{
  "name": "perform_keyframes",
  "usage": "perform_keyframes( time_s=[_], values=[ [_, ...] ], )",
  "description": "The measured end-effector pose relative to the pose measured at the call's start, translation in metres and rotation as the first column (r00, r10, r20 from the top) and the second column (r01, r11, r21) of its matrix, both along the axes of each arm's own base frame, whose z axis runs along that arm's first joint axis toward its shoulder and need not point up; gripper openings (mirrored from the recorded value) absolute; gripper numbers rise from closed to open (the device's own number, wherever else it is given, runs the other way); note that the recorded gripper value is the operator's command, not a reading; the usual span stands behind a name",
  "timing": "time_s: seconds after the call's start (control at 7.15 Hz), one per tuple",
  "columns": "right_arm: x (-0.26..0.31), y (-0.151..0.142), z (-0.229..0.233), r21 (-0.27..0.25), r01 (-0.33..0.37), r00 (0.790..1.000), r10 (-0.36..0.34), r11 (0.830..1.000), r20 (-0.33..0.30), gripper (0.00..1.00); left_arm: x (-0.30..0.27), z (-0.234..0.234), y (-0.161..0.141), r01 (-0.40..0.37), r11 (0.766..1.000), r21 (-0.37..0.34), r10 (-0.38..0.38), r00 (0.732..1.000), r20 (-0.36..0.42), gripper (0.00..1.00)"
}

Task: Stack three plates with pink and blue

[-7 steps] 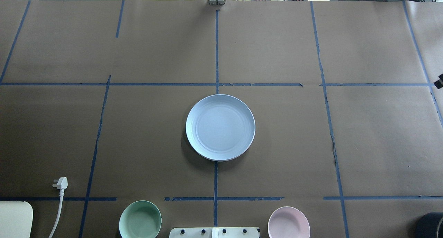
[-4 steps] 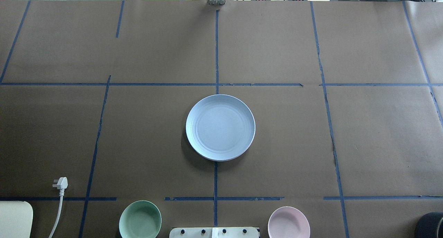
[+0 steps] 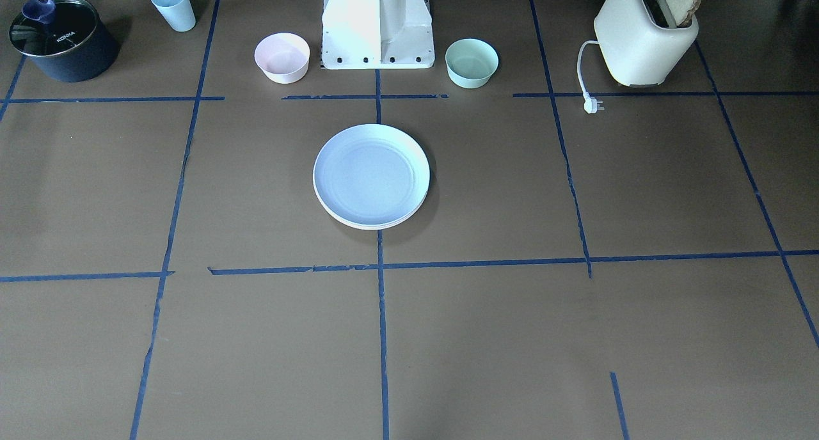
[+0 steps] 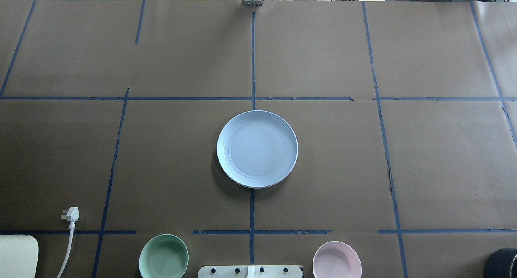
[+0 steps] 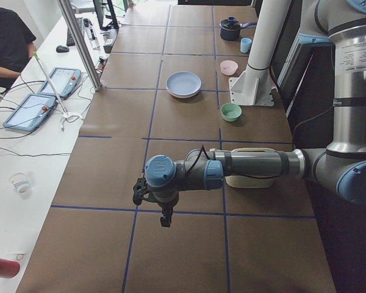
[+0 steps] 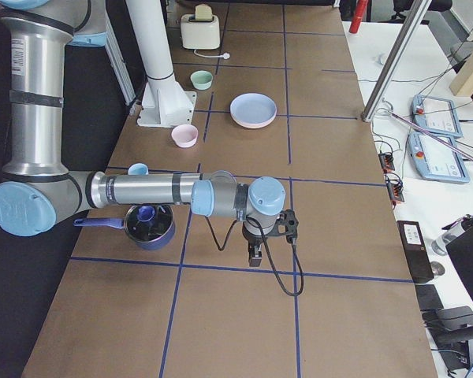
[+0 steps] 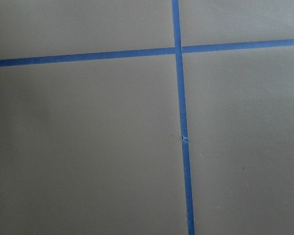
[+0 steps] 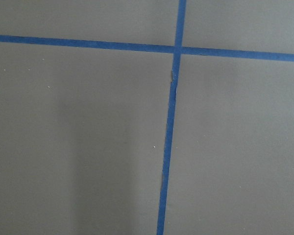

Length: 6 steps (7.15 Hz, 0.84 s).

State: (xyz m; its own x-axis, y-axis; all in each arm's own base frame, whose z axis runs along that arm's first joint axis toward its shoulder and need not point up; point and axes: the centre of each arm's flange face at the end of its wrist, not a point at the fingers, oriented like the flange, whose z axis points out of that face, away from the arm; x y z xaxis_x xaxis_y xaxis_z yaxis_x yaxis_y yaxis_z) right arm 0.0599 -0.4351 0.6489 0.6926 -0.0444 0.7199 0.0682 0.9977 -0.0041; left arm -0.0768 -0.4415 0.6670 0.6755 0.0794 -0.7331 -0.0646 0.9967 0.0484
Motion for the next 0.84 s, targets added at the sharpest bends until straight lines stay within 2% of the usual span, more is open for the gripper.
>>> perform_keyframes(
  time_s=[0.84],
  values=[
    [0.017,0.002,0.000,-0.009,-0.049,0.999,0.049,0.999,-0.011,1.00,0.000,0.002,0.000,0.002,1.000,-0.011,-0.002,1.000,0.003,1.00]
  ],
)
